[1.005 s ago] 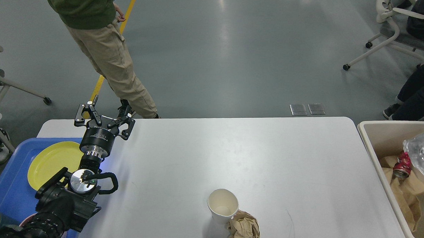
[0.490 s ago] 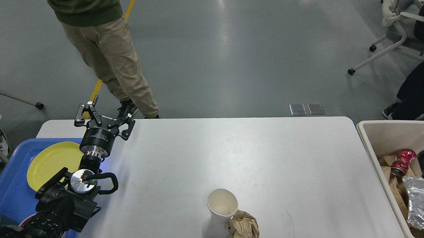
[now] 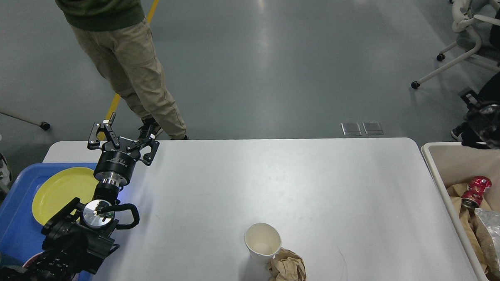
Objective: Tidy desktop
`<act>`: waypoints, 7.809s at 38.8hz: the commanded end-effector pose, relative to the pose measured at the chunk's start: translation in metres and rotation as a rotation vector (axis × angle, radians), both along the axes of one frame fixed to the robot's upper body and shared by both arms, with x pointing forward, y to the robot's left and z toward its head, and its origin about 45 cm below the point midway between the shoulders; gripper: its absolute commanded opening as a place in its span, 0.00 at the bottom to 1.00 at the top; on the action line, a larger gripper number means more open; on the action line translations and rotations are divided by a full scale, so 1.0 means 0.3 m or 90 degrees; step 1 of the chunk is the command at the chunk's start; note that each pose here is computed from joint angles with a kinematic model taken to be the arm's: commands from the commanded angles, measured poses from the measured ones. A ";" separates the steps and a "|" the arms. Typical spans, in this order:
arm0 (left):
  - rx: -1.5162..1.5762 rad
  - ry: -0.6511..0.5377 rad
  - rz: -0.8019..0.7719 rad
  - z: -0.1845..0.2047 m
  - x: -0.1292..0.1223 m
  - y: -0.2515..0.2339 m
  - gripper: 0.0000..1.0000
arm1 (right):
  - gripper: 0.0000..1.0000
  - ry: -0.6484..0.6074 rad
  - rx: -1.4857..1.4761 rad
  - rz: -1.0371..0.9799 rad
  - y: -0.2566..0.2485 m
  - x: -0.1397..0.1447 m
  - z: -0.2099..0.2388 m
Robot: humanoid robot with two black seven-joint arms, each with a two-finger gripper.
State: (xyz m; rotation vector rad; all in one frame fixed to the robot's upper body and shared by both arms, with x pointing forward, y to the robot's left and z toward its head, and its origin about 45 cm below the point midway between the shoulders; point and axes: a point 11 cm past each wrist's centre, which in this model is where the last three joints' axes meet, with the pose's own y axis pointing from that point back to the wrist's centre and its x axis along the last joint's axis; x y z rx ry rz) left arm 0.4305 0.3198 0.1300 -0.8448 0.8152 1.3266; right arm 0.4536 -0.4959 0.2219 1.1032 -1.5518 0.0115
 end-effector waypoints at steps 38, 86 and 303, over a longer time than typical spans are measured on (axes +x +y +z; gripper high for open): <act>0.000 0.000 0.000 0.000 0.000 0.000 0.96 | 1.00 0.576 0.309 0.571 1.145 -0.628 -0.186; 0.000 0.000 0.000 0.000 0.000 0.000 0.96 | 0.00 0.395 0.412 0.553 1.334 -0.617 -0.370; -0.001 -0.003 -0.002 0.001 -0.001 -0.001 0.96 | 1.00 0.148 -0.220 0.067 -0.150 -0.225 -0.256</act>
